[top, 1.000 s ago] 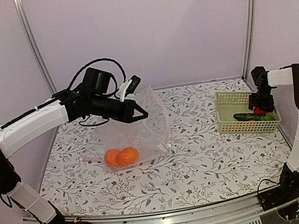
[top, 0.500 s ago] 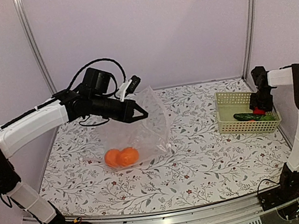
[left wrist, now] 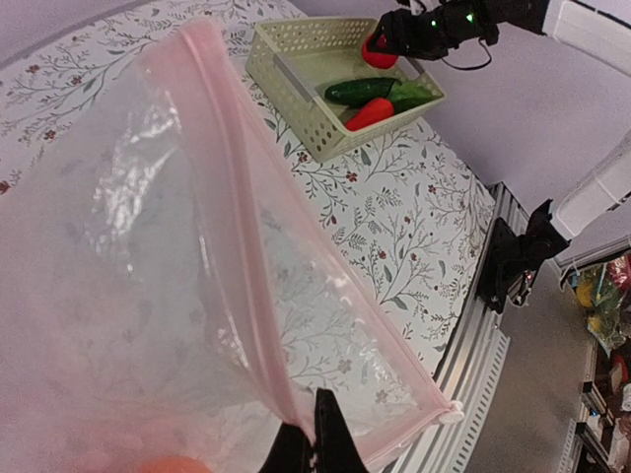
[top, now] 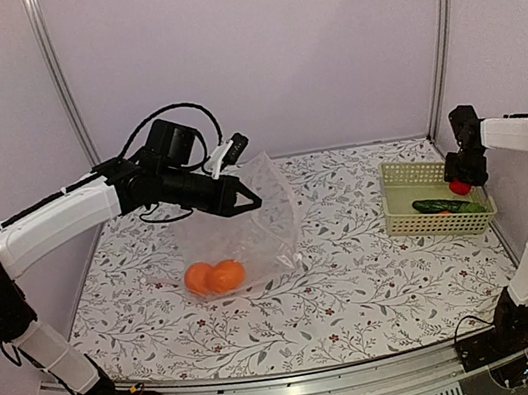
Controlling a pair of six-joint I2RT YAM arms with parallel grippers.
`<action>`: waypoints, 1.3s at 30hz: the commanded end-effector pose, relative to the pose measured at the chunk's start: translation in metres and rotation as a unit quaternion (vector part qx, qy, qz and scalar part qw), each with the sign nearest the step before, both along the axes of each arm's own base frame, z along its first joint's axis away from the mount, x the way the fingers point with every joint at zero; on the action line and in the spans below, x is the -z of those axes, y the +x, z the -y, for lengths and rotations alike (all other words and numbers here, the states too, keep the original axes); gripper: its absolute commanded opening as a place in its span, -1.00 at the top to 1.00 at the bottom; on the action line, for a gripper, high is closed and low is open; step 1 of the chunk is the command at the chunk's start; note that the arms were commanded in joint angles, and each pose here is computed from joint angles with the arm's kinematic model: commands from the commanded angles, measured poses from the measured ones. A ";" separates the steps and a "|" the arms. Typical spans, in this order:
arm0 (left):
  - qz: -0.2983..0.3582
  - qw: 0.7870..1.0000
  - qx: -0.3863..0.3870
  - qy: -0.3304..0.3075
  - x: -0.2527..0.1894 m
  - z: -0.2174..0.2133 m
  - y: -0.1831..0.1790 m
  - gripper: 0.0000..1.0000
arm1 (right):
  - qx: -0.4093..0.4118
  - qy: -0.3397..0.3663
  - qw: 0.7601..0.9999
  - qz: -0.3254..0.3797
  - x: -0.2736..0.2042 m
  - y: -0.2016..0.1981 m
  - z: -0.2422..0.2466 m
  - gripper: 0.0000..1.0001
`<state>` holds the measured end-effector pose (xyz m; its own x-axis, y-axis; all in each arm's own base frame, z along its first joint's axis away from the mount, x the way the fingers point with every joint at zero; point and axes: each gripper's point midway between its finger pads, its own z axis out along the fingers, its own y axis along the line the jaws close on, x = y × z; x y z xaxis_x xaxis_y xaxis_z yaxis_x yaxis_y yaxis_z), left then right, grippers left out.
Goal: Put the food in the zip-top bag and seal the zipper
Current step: Pick up the fake vegetable from the bin, then place the fake vegetable in the zipper food storage bag.
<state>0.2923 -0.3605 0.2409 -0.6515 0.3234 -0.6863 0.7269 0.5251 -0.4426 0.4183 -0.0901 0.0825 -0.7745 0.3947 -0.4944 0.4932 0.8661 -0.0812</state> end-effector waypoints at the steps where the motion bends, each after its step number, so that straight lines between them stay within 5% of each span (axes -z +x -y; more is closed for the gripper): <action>1: 0.000 1.000 0.001 -0.003 -0.003 -0.002 -0.001 1.00 | -0.009 0.005 1.000 0.030 -0.023 -0.006 -0.002 -0.23; 12: -0.002 1.000 0.001 -0.002 -0.002 -0.002 -0.001 1.00 | -0.067 0.062 0.990 0.108 -0.082 -0.032 -0.035 -0.20; 19: -0.003 1.000 0.004 -0.002 -0.002 -0.001 -0.003 1.00 | -0.140 0.146 0.964 0.174 -0.130 -0.056 -0.083 -0.20; 26: -0.005 1.000 0.007 -0.005 -0.002 0.001 -0.005 1.00 | -0.305 0.237 0.895 0.222 -0.188 -0.082 -0.186 -0.22; 35: -0.004 1.000 0.011 -0.006 -0.003 0.003 -0.007 1.00 | -0.510 0.309 0.769 0.231 -0.241 -0.137 -0.321 -0.22; 39: -0.003 1.000 0.011 -0.005 -0.003 0.004 -0.008 1.00 | -0.556 0.316 0.738 0.214 -0.245 -0.151 -0.360 -0.22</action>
